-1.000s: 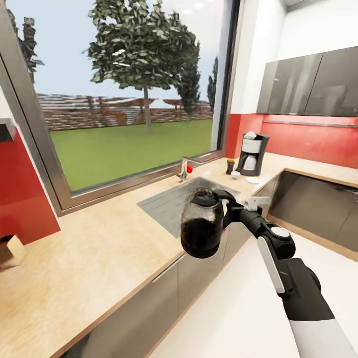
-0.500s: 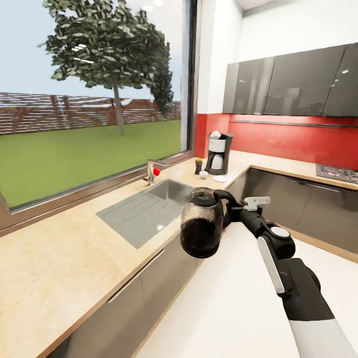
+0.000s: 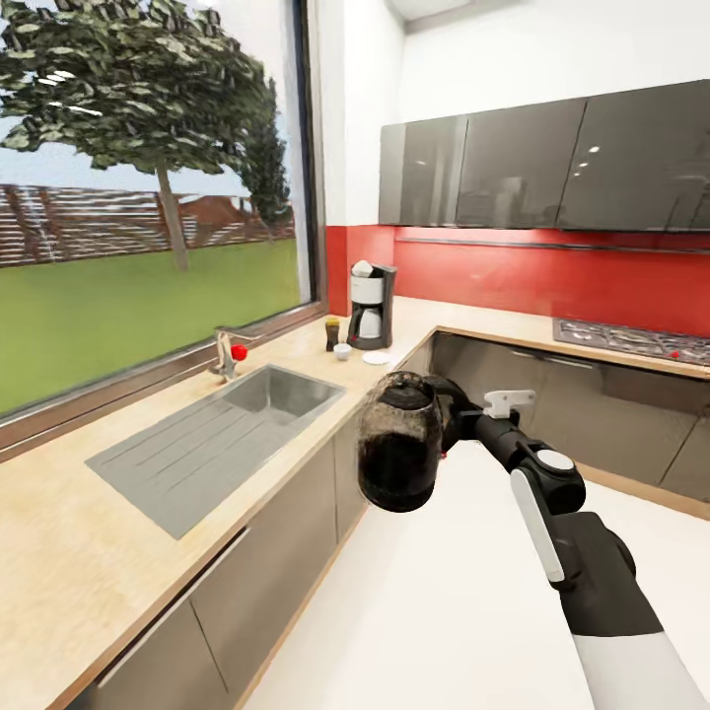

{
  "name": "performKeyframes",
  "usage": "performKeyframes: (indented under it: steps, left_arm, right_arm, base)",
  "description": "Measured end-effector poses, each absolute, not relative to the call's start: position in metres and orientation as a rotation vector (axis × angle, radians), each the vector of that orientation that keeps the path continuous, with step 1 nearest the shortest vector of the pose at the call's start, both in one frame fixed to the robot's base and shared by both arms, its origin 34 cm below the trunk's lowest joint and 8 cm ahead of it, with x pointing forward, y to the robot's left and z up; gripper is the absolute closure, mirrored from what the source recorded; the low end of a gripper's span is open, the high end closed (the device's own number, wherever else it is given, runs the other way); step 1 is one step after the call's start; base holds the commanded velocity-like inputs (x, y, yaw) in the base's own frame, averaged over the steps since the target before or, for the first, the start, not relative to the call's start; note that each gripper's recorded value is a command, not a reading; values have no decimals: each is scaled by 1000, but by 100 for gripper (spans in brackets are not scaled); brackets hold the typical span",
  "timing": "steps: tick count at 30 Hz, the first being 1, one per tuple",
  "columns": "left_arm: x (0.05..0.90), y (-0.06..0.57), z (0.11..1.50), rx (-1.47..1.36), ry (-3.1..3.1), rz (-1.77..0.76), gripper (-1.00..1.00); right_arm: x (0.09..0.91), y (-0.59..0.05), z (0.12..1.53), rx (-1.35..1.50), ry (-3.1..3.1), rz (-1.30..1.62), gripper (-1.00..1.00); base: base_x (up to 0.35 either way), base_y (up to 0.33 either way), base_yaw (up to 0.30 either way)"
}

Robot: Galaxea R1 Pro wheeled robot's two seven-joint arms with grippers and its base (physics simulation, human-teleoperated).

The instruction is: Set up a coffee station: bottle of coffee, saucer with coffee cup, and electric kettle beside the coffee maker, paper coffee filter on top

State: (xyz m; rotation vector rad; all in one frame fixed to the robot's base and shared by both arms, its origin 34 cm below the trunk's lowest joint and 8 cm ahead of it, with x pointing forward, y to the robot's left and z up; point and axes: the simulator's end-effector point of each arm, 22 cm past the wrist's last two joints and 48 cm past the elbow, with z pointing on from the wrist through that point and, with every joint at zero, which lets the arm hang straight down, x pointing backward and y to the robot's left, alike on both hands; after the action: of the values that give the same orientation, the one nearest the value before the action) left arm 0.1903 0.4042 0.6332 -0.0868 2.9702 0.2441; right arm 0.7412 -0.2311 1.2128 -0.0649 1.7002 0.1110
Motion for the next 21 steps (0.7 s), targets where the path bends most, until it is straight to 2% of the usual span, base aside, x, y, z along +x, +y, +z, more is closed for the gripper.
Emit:
performKeyframes:
  steps: [8,21]
  left_arm:
    - [190,404,633,-88,2970,244,-100]
    - [190,404,633,-85,2970,244,-100]
  right_arm:
    - [741,-231,1213,-65,1700,110,100]
    - [741,-230,1214,-68,1698,112,100]
  base:
    - [266,-194,-258]
    - [292,-175,-12]
